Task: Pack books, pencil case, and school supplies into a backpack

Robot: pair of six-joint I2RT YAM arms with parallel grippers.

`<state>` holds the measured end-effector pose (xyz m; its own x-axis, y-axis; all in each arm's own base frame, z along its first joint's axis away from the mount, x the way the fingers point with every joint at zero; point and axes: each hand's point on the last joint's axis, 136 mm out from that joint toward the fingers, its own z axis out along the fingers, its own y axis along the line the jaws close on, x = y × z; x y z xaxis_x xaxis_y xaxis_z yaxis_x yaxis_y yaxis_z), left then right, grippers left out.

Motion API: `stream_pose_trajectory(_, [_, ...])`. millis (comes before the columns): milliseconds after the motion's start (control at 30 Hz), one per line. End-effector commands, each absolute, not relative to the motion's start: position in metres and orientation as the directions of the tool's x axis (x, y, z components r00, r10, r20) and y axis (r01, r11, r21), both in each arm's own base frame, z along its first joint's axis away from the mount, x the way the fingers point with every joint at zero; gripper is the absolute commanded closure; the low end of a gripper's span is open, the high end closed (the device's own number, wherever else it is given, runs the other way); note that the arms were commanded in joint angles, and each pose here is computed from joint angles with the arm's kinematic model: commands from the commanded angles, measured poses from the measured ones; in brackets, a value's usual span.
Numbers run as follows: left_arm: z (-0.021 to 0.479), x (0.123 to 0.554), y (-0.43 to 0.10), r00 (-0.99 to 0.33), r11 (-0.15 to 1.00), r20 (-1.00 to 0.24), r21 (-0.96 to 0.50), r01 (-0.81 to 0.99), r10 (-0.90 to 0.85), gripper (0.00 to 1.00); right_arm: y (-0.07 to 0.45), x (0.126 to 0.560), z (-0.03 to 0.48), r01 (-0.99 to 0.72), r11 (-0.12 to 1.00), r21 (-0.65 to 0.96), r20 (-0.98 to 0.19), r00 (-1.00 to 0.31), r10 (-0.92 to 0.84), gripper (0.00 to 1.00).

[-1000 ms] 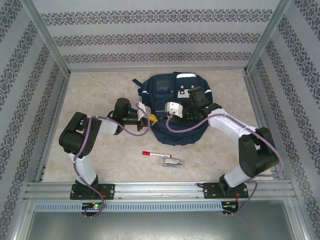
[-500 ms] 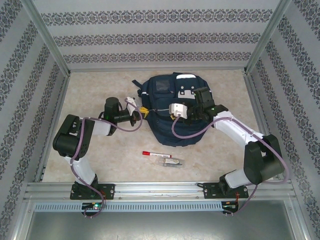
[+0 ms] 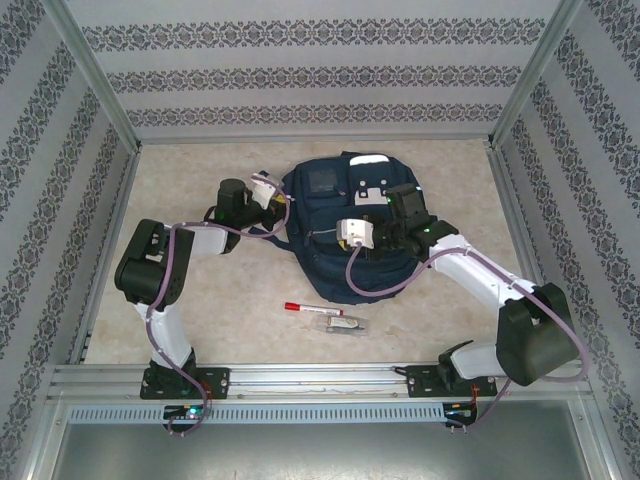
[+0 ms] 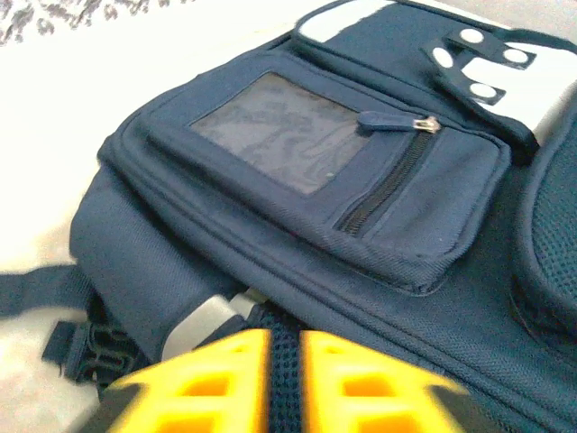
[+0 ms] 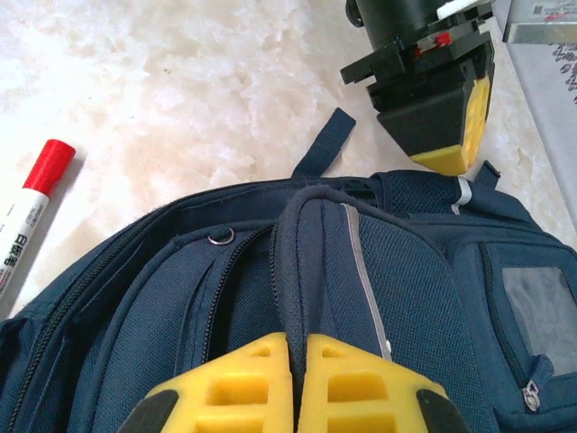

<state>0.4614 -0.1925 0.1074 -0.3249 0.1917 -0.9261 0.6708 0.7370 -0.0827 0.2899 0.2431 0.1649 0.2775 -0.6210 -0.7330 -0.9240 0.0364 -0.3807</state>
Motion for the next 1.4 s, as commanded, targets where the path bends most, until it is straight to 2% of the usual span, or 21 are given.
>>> stream_pose_trajectory(0, [0.138, 0.446, -0.19, -0.293, 0.742, -0.938, -0.06, 0.667, 0.187, 0.64, 0.252, 0.3, 0.162, -0.93, 0.086, -0.357, -0.76, 0.236, -0.605, 0.78])
stream_pose_trajectory(100, [0.156, 0.423, -0.196, -0.268, 0.686, -0.934, -0.035, 0.727, 0.236, 0.56, 0.251, 0.319, 0.159, -0.938, 0.217, -0.27, -0.79, 0.087, -0.607, 0.56])
stream_pose_trajectory(133, [0.163, 0.417, -0.195, -0.277, 0.68, -0.93, -0.042, 0.732, 0.241, 0.52, 0.253, 0.323, 0.164, -0.94, 0.279, -0.196, -0.816, -0.002, -0.578, 0.46])
stream_pose_trajectory(167, [0.168, 0.409, -0.195, -0.289, 0.67, -0.924, -0.049, 0.741, 0.251, 0.49, 0.255, 0.326, 0.171, -0.934, 0.33, -0.136, -0.834, -0.072, -0.547, 0.06])
stream_pose_trajectory(200, [0.172, 0.401, -0.195, -0.295, 0.656, -0.919, -0.053, 0.753, 0.264, 0.48, 0.255, 0.328, 0.176, -0.923, 0.375, -0.086, -0.845, -0.132, -0.519, 0.02])
stream_pose_trajectory(267, [0.179, 0.381, -0.194, -0.323, 0.653, -0.905, -0.069, 0.754, 0.278, 0.5, 0.258, 0.33, 0.193, -0.883, 0.468, 0.04, -0.87, -0.261, -0.418, 0.02])
stream_pose_trajectory(333, [0.183, 0.363, -0.191, -0.401, 0.689, -0.878, -0.121, 0.715, 0.262, 0.59, 0.252, 0.336, 0.205, -0.782, 0.59, 0.201, -0.86, -0.43, -0.277, 0.02])
stream_pose_trajectory(400, [0.192, 0.353, -0.181, -0.584, 0.804, -0.8, -0.256, 0.537, 0.136, 0.59, 0.225, 0.355, 0.219, -0.462, 0.76, 0.457, -0.74, -0.672, 0.037, 0.02])
stream_pose_trajectory(467, [0.195, 0.335, -0.166, -0.76, 0.864, -0.648, -0.408, 0.294, -0.048, 0.54, 0.198, 0.348, 0.218, -0.178, 0.726, 0.664, -0.51, -0.818, 0.265, 0.02])
stream_pose_trajectory(533, [0.192, 0.311, -0.158, -0.845, 0.877, -0.528, -0.444, 0.184, -0.09, 0.48, 0.19, 0.341, 0.21, -0.059, 0.581, 0.812, -0.328, -0.869, 0.371, 0.02])
stream_pose_trajectory(567, [0.189, 0.298, -0.157, -0.871, 0.876, -0.485, -0.453, 0.167, -0.085, 0.46, 0.191, 0.336, 0.203, -0.021, 0.531, 0.847, -0.261, -0.887, 0.38, 0.06])
stream_pose_trajectory(600, [0.184, 0.285, -0.158, -0.89, 0.867, -0.45, -0.47, 0.167, -0.073, 0.44, 0.194, 0.329, 0.197, -0.029, 0.533, 0.845, -0.249, -0.905, 0.346, 0.11])
stream_pose_trajectory(667, [0.179, 0.266, -0.158, -0.909, 0.848, -0.408, -0.509, 0.149, -0.085, 0.42, 0.202, 0.309, 0.185, -0.11, 0.638, 0.763, -0.307, -0.929, 0.208, 0.12])
stream_pose_trajectory(767, [0.175, 0.242, -0.151, -0.918, 0.844, -0.38, -0.524, 0.113, -0.113, 0.42, 0.212, 0.277, 0.164, -0.267, 0.783, 0.562, -0.398, -0.917, -0.027, 0.15])
stream_pose_trajectory(833, [0.175, 0.229, -0.146, -0.921, 0.844, -0.371, -0.527, 0.103, -0.119, 0.41, 0.227, 0.249, 0.156, -0.442, 0.774, 0.453, -0.441, -0.866, -0.236, 0.12])
stream_pose_trajectory(933, [0.171, 0.212, -0.152, -0.934, 0.803, -0.326, -0.59, 0.082, -0.144, 0.39, 0.248, 0.196, 0.143, -0.726, 0.613, 0.311, -0.471, -0.678, -0.564, 0.05])
stream_pose_trajectory(1033, [0.161, 0.201, -0.157, -0.955, 0.776, -0.243, -0.63, 0.023, -0.169, 0.39, 0.253, 0.144, 0.125, -0.934, 0.324, 0.154, -0.455, -0.358, -0.816, 0.02])
stream_pose_trajectory(1100, [0.153, 0.196, -0.155, -0.962, 0.788, -0.214, -0.616, 0.001, -0.167, 0.4, 0.244, 0.12, 0.105, -0.99, 0.126, 0.063, -0.388, -0.14, -0.911, 0.02])
stream_pose_trajectory(1167, [0.148, 0.194, -0.153, -0.963, 0.8, -0.213, -0.6, -0.005, -0.166, 0.41, 0.231, 0.116, 0.089, -0.998, 0.049, 0.027, -0.312, -0.055, -0.948, 0.02])
stream_pose_trajectory(1267, [0.145, 0.196, -0.154, -0.961, 0.8, -0.218, -0.6, -0.004, -0.168, 0.41, 0.218, 0.119, 0.07, -1.0, 0.019, 0.006, -0.226, -0.02, -0.974, 0.02])
stream_pose_trajectory(1367, [0.144, 0.197, -0.157, -0.96, 0.793, -0.211, -0.609, -0.017, -0.182, 0.41, 0.217, 0.124, 0.056, -1.0, 0.006, -0.029, -0.222, 0.001, -0.975, 0.03])
